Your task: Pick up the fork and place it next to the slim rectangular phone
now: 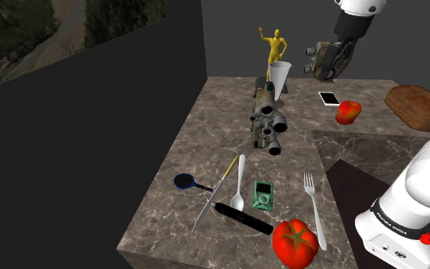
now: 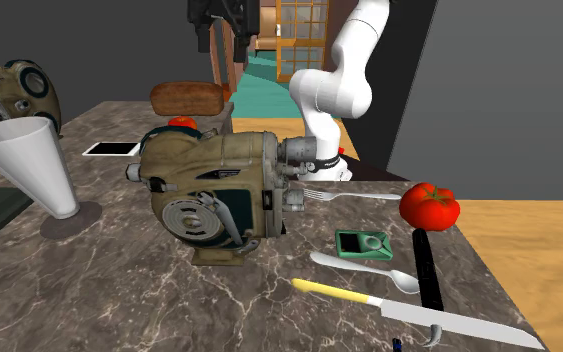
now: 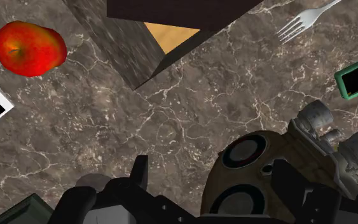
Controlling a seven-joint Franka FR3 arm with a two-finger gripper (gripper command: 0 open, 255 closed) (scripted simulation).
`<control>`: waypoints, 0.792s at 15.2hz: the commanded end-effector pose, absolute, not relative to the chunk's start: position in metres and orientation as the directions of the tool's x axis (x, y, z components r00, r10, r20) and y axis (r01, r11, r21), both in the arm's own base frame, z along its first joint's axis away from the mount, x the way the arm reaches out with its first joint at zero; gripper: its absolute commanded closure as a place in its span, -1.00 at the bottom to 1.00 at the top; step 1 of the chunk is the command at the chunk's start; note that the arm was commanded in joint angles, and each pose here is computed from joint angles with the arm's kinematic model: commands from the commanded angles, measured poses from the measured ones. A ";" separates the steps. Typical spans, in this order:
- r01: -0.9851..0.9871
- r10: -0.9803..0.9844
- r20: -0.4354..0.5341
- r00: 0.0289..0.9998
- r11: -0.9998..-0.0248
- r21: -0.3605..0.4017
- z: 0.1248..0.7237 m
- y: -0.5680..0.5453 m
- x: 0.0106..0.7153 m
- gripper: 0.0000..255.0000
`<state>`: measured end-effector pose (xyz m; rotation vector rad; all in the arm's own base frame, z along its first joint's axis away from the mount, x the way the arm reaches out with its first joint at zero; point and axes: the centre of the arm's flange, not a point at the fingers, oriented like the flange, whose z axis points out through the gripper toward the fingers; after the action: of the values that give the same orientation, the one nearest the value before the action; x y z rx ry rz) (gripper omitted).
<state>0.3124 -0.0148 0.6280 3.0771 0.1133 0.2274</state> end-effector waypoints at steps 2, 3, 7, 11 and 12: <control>0.035 0.042 0.142 0.989 -0.998 0.055 0.618 -0.011 0.306 -1.00; 0.001 0.008 0.139 0.990 -0.999 0.051 0.608 -0.007 0.299 -1.00; -0.136 -0.130 0.127 0.983 -0.990 0.036 0.567 0.013 0.275 -1.00; -0.270 -0.266 0.112 0.957 -0.962 0.023 0.527 0.036 0.253 -1.00; -0.303 -0.300 0.108 0.948 -0.953 0.021 0.517 0.043 0.248 -1.00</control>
<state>0.2527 0.0341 0.5264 3.0713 -0.4102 0.1682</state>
